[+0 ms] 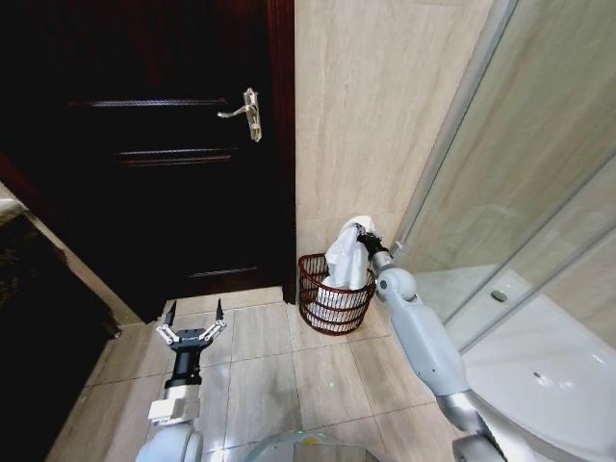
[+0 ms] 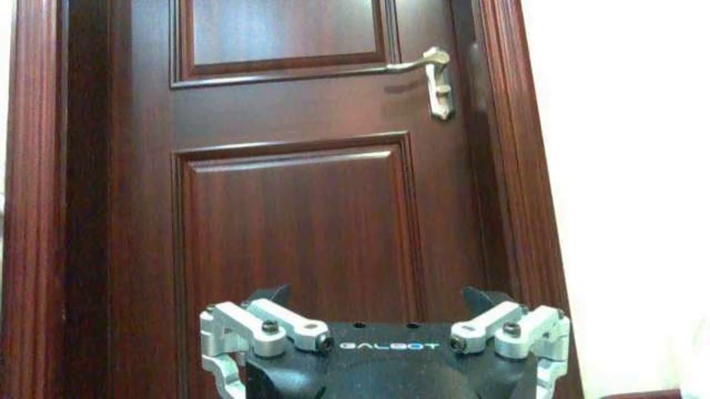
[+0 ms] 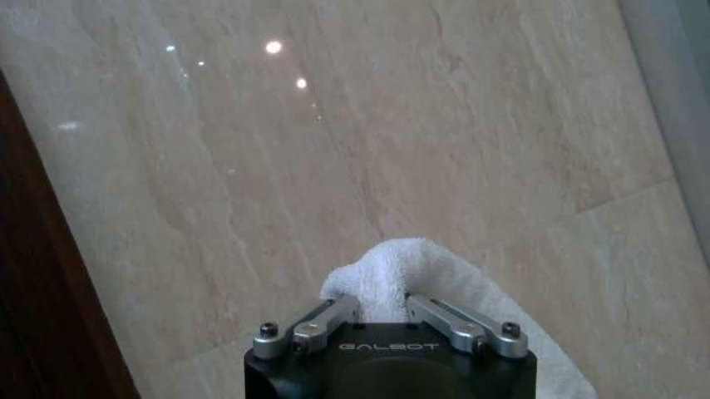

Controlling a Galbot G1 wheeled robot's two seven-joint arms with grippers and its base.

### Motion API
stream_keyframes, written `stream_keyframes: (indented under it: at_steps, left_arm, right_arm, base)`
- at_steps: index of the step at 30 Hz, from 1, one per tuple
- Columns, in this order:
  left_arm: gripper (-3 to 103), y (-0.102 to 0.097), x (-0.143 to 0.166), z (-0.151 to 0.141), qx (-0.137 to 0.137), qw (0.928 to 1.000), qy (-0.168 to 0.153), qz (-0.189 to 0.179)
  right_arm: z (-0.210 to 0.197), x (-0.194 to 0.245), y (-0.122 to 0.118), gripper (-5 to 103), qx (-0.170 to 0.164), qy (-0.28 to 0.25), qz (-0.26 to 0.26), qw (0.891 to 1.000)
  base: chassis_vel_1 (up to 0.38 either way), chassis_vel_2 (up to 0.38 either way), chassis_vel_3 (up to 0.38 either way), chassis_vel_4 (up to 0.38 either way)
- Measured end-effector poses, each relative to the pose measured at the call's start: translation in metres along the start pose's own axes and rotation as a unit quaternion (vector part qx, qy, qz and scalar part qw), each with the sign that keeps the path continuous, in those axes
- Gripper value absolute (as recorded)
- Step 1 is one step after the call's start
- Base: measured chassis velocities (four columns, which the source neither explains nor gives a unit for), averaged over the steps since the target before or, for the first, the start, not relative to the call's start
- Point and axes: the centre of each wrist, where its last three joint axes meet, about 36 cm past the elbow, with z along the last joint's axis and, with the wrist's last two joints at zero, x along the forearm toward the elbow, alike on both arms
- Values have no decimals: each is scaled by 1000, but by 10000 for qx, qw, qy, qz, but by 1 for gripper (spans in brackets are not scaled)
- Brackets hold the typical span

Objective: Discard the used towel into the hamper.

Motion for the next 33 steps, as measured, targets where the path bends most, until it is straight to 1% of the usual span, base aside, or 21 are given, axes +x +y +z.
stream_keyframes:
  at_steps: [12,16,21,23,24,26,27,28,30,32,33]
  left_arm:
    - [100,-3,-1,7,48,10000,47,-14]
    - [100,-2,-5,6,104,9999,36,-30]
    - [100,-1,-10,8,99,9999,44,-48]
    - [100,-2,-12,10,113,9999,34,-66]
    - [100,-2,-12,10,113,9999,34,-66]
    - [100,-3,-14,10,133,9999,63,-88]
    - [100,-3,-15,8,157,9998,72,-94]
    - [100,-3,-15,8,157,9998,72,-94]
    - [100,-1,-17,4,207,9997,46,-98]
    - [100,3,-20,-2,242,9996,-18,-149]
    - [100,3,-20,-2,242,9996,-18,-149]
  right_arm:
    - [9,-11,-2,4,-46,41,32,10000]
    - [13,-14,4,4,-5,43,25,10000]
    - [15,-16,7,4,48,130,118,9998]
    - [11,-16,8,4,106,330,265,9990]
    - [11,-16,8,4,106,330,265,9990]
    - [-2,-10,13,4,147,638,423,9970]
    - [-9,-7,15,4,95,808,445,9957]
    - [-9,-7,15,4,95,808,445,9957]
    - [-25,-2,18,4,-57,1268,403,9911]
    - [-36,-5,20,4,-67,1615,429,9859]
    - [-36,-5,20,4,-67,1615,429,9859]
  base:
    - [0,0,0,0]
    - [0,0,0,0]
    - [0,0,0,0]
    - [0,0,0,0]
    - [0,0,0,0]
    - [0,0,0,0]
    - [0,0,0,0]
    - [0,0,0,0]
    - [0,0,0,0]
    - [0,0,0,0]
    - [0,0,0,0]
